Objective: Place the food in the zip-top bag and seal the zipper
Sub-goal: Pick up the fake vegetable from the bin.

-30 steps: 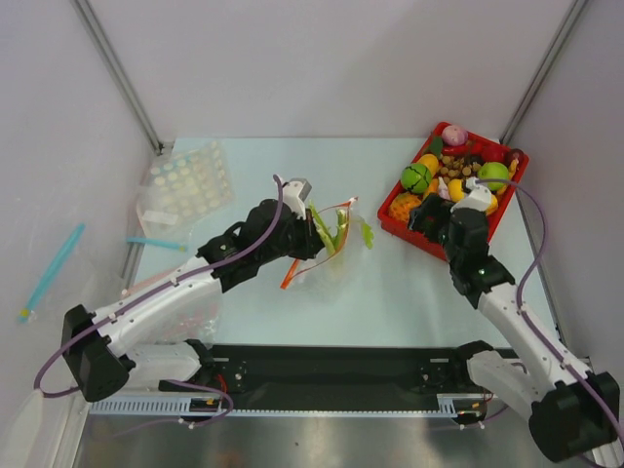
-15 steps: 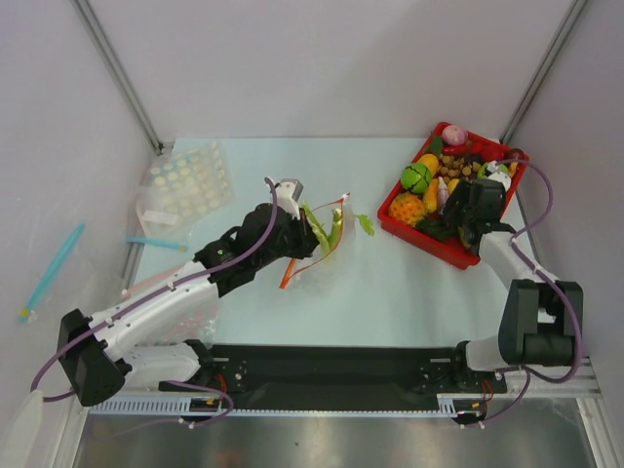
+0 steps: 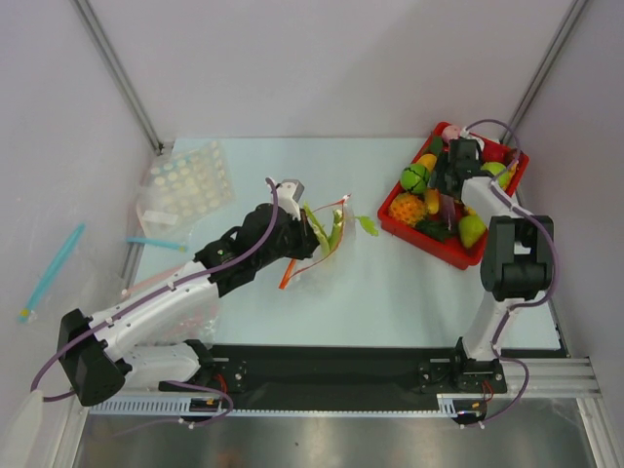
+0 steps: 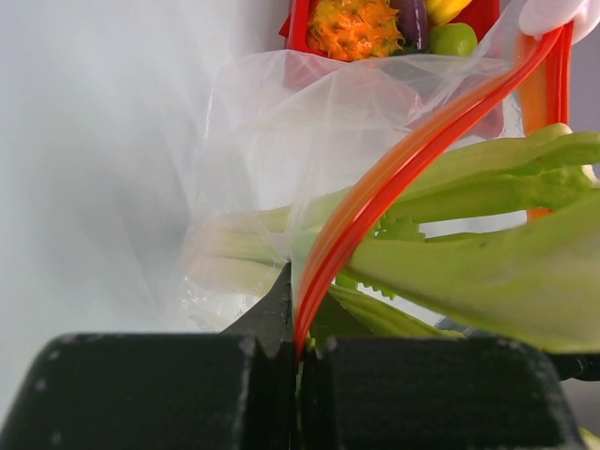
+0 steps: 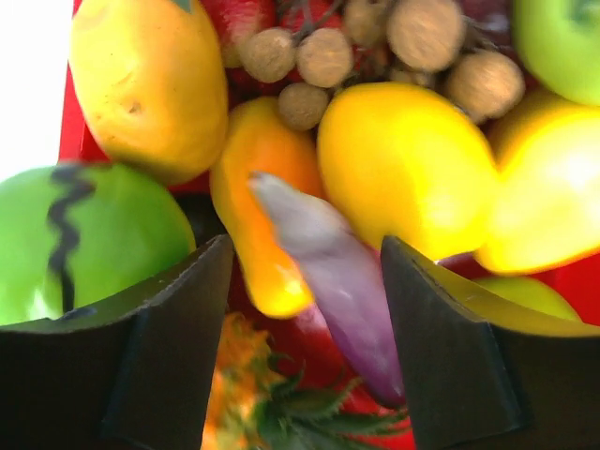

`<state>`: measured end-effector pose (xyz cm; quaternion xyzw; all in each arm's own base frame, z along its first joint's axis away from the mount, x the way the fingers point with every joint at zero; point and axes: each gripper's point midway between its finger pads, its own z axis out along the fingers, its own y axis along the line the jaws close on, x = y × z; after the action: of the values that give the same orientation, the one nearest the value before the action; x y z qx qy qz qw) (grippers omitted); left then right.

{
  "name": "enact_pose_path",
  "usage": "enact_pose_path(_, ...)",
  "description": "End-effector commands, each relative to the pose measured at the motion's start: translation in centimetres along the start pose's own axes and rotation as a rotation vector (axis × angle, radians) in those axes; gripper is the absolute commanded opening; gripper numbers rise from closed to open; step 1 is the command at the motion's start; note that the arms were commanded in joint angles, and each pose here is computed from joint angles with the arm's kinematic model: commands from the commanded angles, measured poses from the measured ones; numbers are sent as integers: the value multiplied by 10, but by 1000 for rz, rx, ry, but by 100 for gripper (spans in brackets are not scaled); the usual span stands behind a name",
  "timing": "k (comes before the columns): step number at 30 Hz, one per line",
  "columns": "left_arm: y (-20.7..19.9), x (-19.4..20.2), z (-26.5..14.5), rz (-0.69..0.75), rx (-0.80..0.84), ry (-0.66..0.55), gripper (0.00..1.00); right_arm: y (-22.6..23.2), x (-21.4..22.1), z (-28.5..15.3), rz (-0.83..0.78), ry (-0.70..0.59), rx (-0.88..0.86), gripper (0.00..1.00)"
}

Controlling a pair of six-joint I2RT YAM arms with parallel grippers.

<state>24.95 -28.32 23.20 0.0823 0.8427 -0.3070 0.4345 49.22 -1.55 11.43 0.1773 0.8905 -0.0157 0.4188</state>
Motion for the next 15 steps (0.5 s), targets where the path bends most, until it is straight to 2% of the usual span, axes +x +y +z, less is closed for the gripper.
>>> enact_pose_path(1, -19, -24, -7, 7, 60, -55, 0, -1, 19, 7, -67, 122, 63, 65)
enact_pose_path(3, -20, -23, -7, 9, 63, -52, 0, 0, 20, 9, -64, 132, 58, 56)
enact_pose_path(5, -20, -23, -7, 13, 62, -49, 0, 1, 19, 6, -54, 125, 38, 36)
enact_pose_path(6, -20, -22, -6, 15, 60, -47, 1, 2, 17, 1, -53, 111, 28, 22)
enact_pose_path(15, -19, -19, -4, 27, 49, -29, 0, 8, -17, -65, 1, -112, -31, 3)
